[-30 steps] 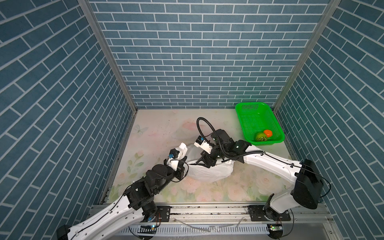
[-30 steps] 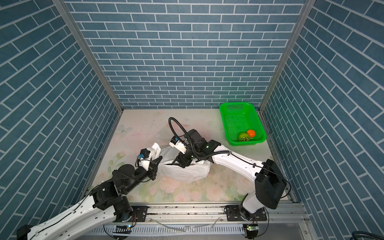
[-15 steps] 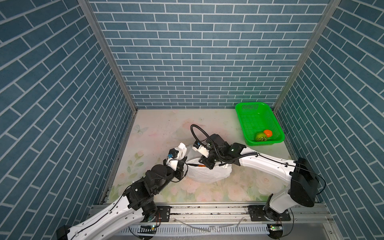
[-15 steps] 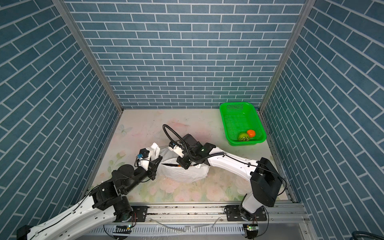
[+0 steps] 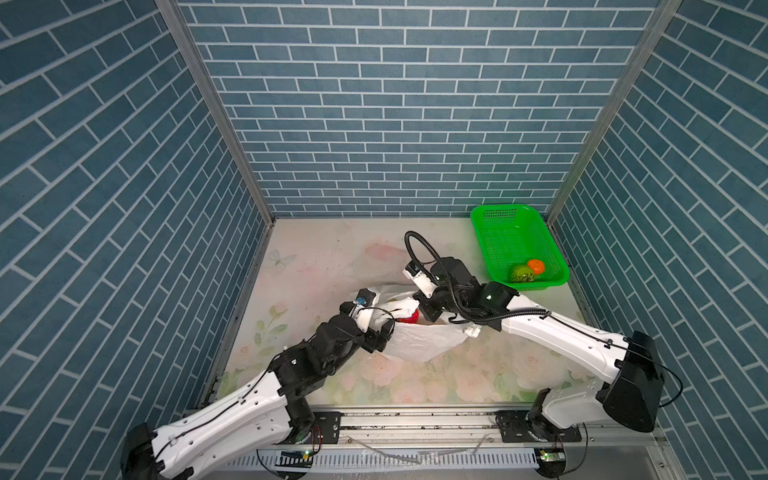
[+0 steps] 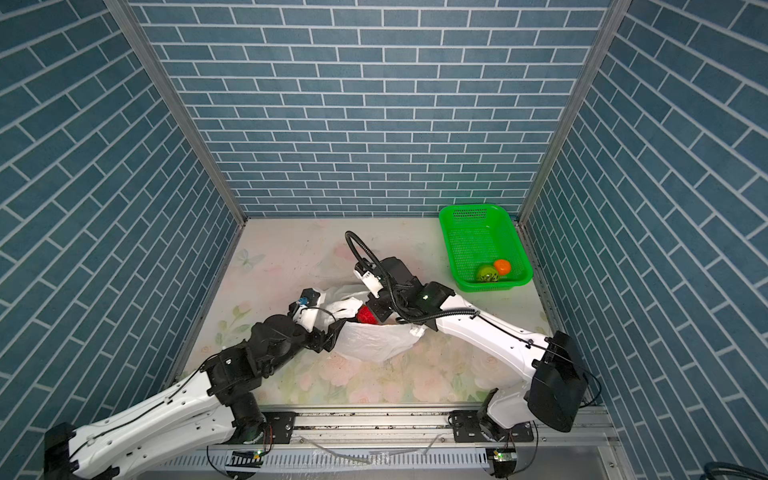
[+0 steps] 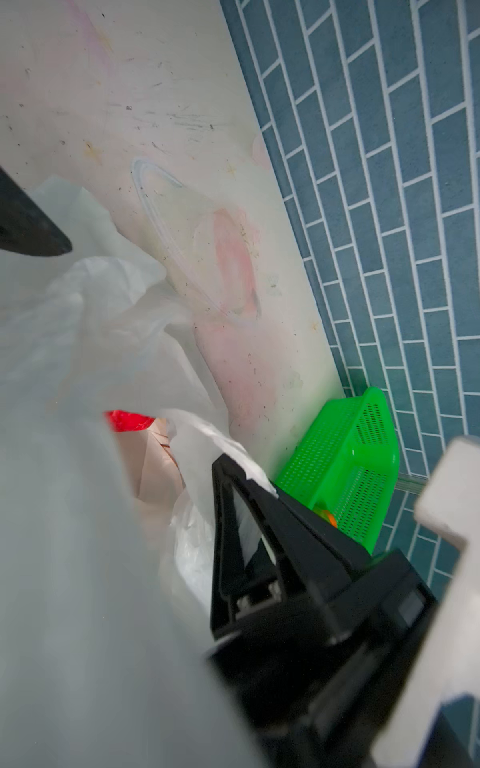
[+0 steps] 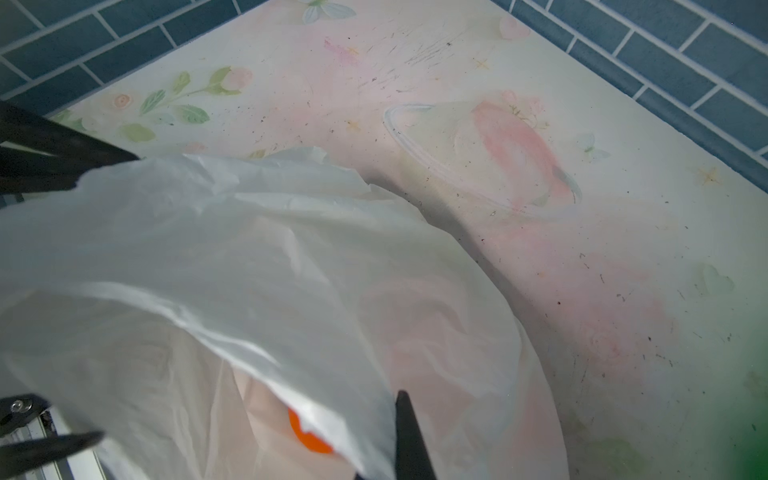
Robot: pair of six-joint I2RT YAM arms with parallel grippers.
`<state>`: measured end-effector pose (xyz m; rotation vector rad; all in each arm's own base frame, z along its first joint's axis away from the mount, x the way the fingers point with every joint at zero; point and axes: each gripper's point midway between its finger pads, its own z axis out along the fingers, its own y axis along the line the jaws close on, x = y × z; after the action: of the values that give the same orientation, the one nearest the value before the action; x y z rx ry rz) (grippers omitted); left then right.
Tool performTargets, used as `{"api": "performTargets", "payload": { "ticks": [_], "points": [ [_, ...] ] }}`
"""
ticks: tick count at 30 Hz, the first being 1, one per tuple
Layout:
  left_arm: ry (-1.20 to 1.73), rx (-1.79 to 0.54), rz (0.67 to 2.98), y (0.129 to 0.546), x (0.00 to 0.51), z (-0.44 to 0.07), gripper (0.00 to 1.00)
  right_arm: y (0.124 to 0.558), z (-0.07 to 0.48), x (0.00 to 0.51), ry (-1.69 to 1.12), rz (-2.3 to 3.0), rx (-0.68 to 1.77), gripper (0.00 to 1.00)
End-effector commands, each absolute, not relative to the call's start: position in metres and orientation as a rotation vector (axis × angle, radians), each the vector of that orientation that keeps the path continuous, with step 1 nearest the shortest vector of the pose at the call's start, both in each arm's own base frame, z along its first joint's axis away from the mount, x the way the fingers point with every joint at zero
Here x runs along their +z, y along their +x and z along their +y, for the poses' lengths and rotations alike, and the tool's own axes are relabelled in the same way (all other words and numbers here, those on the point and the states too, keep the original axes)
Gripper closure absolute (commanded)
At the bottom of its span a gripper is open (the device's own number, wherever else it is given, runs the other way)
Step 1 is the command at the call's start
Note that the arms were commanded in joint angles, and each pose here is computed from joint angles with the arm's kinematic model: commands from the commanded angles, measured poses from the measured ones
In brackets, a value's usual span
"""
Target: Untie the knot of the plastic bag and take out the fruit
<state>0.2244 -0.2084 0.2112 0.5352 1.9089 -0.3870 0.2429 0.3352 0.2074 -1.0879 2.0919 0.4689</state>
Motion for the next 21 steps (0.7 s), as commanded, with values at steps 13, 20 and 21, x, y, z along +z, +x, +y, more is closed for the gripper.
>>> {"api": "performTargets", "payload": {
  "ticks": [13, 20, 21],
  "points": [
    [0.224, 0.163, 2.096, 0.254, 0.174, -0.127, 0.06, 0.265, 0.286, 0.247, -0.896, 2.082, 0.448, 1.0],
    [0.197, 0.112, 2.141, 0.24, 0.162, -0.118, 0.07, 0.3, 0.253, 0.227, -0.768, 2.18, 0.375, 1.0],
    [0.205, 0.11, 2.152, 0.238, 0.16, -0.118, 0.07, 0.305, 0.251, 0.225, -0.748, 2.186, 0.367, 1.0]
  ]
}}
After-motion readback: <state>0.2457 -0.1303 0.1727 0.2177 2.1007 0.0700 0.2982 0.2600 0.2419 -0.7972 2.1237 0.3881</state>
